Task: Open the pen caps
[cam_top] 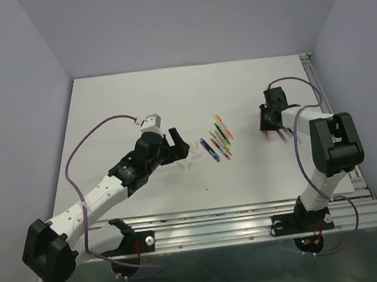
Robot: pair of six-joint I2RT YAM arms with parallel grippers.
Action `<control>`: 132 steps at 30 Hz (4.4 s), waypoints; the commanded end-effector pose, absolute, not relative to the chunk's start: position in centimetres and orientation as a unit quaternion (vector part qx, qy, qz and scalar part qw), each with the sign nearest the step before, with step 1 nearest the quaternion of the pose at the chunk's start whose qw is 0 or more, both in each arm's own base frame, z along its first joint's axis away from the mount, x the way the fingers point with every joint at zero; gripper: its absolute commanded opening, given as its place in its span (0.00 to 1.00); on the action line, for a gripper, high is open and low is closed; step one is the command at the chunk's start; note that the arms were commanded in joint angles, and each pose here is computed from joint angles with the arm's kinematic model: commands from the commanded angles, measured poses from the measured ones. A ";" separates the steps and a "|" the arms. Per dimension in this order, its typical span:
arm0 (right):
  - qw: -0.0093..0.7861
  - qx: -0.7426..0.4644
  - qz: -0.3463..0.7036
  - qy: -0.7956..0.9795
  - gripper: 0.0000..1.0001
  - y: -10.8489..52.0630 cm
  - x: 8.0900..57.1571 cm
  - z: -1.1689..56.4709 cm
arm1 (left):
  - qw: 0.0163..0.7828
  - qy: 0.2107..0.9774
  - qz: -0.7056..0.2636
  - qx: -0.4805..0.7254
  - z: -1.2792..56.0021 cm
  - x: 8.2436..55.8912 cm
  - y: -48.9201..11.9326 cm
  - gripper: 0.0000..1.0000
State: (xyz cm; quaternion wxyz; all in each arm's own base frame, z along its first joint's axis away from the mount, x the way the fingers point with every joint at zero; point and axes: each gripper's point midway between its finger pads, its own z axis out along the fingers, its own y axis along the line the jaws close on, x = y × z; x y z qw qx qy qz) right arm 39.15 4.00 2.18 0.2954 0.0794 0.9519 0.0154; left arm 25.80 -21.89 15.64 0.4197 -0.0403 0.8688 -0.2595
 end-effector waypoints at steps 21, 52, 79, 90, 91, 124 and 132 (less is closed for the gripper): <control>0.356 -0.075 0.385 0.848 0.01 19.4 28.3 13.0 | 0.435 0.808 -0.397 -0.009 20.8 26.6 -27.1 0.99; 0.345 -0.171 0.522 0.761 0.01 27.1 20.9 18.8 | 0.380 0.773 -0.508 -0.018 21.6 26.9 -33.5 0.52; 0.186 -0.231 0.602 0.741 0.01 30.5 8.8 14.6 | 0.503 0.726 -0.446 -0.144 25.8 34.2 -22.3 0.00; 0.168 -0.240 0.602 0.743 0.01 31.4 8.2 14.5 | 0.519 0.732 -0.396 -0.195 25.4 35.8 -18.3 0.00; 0.190 -0.222 0.587 0.755 0.01 31.6 9.4 14.4 | 0.514 0.740 -0.391 -0.189 24.8 35.7 -18.4 0.00; 0.412 0.006 0.282 0.867 0.01 20.7 25.1 13.7 | 0.293 0.929 -0.224 -0.033 6.2 28.9 -29.2 0.12; 0.404 0.004 0.280 0.871 0.01 20.8 25.1 13.1 | 0.286 0.932 -0.222 -0.036 5.7 27.9 -29.2 0.21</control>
